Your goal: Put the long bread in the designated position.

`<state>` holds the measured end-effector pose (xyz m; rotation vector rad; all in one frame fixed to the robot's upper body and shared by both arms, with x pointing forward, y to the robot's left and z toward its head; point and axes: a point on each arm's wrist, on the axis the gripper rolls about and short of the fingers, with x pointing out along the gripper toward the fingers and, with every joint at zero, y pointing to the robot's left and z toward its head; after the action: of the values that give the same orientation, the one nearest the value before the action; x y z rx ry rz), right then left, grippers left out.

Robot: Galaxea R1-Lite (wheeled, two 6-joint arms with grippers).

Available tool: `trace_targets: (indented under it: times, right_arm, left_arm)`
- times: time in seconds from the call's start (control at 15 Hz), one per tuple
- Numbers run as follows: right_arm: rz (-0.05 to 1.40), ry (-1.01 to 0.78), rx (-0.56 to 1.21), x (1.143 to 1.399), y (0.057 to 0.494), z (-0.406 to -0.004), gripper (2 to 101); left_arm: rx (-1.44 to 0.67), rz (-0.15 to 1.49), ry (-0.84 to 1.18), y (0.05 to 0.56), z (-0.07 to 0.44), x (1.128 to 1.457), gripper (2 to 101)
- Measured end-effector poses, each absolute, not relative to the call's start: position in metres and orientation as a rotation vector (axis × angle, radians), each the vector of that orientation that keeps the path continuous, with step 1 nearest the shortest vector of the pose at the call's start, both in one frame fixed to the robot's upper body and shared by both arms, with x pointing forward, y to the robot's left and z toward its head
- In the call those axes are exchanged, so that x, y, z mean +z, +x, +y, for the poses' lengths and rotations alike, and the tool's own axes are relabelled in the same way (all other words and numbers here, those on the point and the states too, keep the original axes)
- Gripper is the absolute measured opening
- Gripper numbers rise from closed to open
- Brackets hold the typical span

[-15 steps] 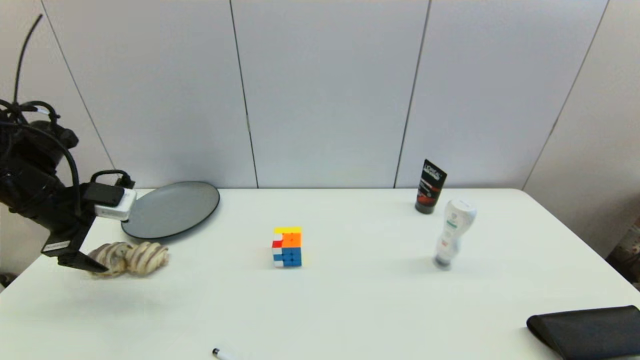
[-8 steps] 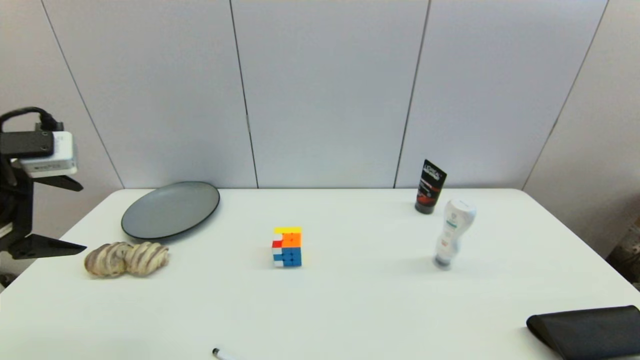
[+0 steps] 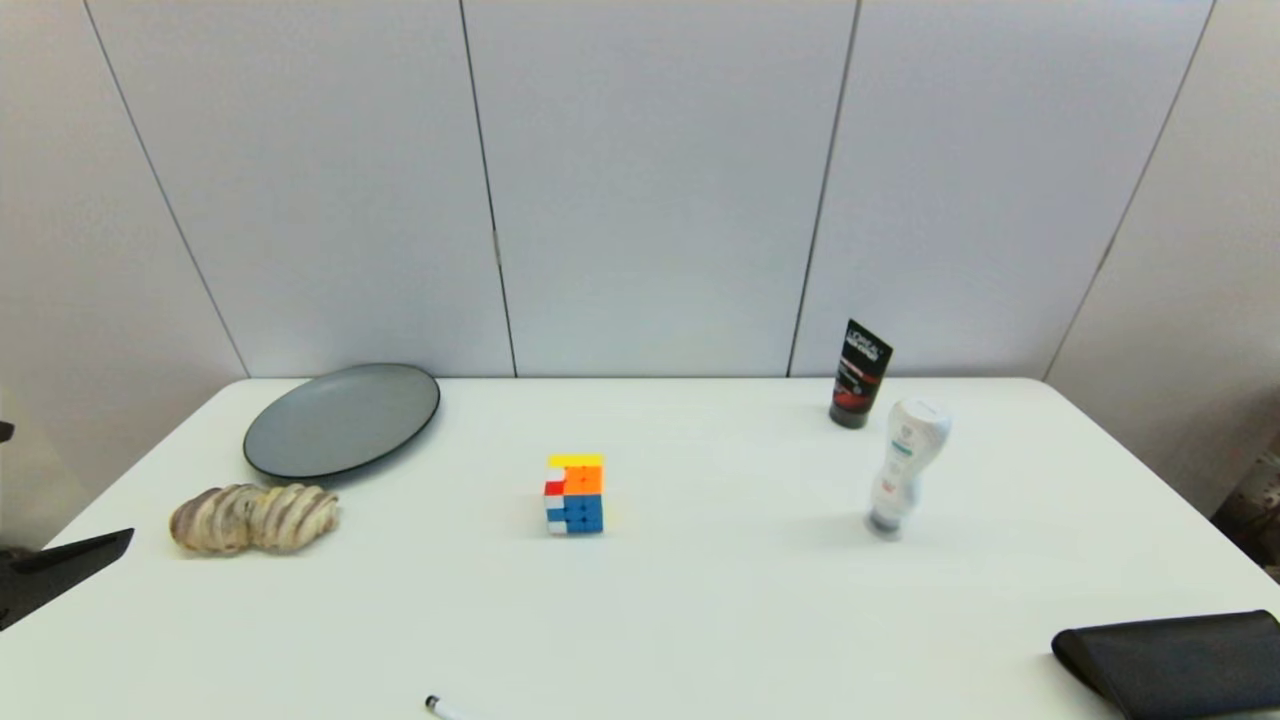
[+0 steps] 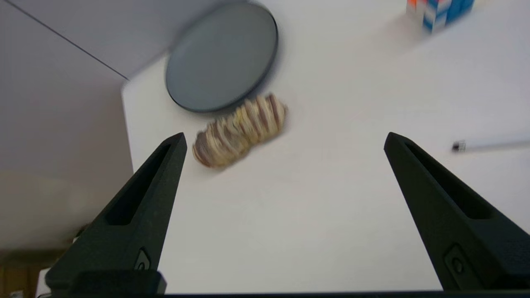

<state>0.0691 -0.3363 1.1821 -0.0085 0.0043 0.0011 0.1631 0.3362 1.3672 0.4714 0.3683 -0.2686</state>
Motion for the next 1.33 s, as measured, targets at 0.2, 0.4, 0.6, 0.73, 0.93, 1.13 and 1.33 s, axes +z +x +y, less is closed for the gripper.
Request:
trace_targets:
  times: [0.2,0.4,0.6,0.73,0.93,1.13,1.33]
  right_arm:
    - [0.005,-0.008,0.001,1.182,0.069,-0.336,98.0]
    - [0.005,-0.009,0.001,1.182,0.069,-0.336,98.0]
    - [0.004,-0.008,0.001,1.182,0.069,-0.336,98.0]
    - [0.004,-0.007,0.001,1.182,0.069,-0.336,98.0]
    - [0.005,-0.008,0.001,1.182,0.069,-0.336,98.0]
    - [0.005,-0.008,0.001,1.182,0.069,-0.336,98.0]
    - [0.005,-0.008,0.001,1.182,0.069,-0.336,98.0]
  left_arm:
    - [-0.225,0.186,0.420,0.128,0.331,1.344,97.1]
    - [-0.233,0.102,0.389,0.097,0.328,1.307,97.2]
    - [-0.255,0.051,0.368,0.076,0.327,1.277,97.5]
    - [-0.253,0.041,0.351,0.070,0.328,1.257,97.6]
    - [-0.180,0.026,0.297,0.067,0.330,1.229,97.7]
    - [-0.151,0.015,0.244,0.066,0.330,1.204,97.7]
    - [-0.087,0.006,0.209,0.067,0.332,1.190,97.8]
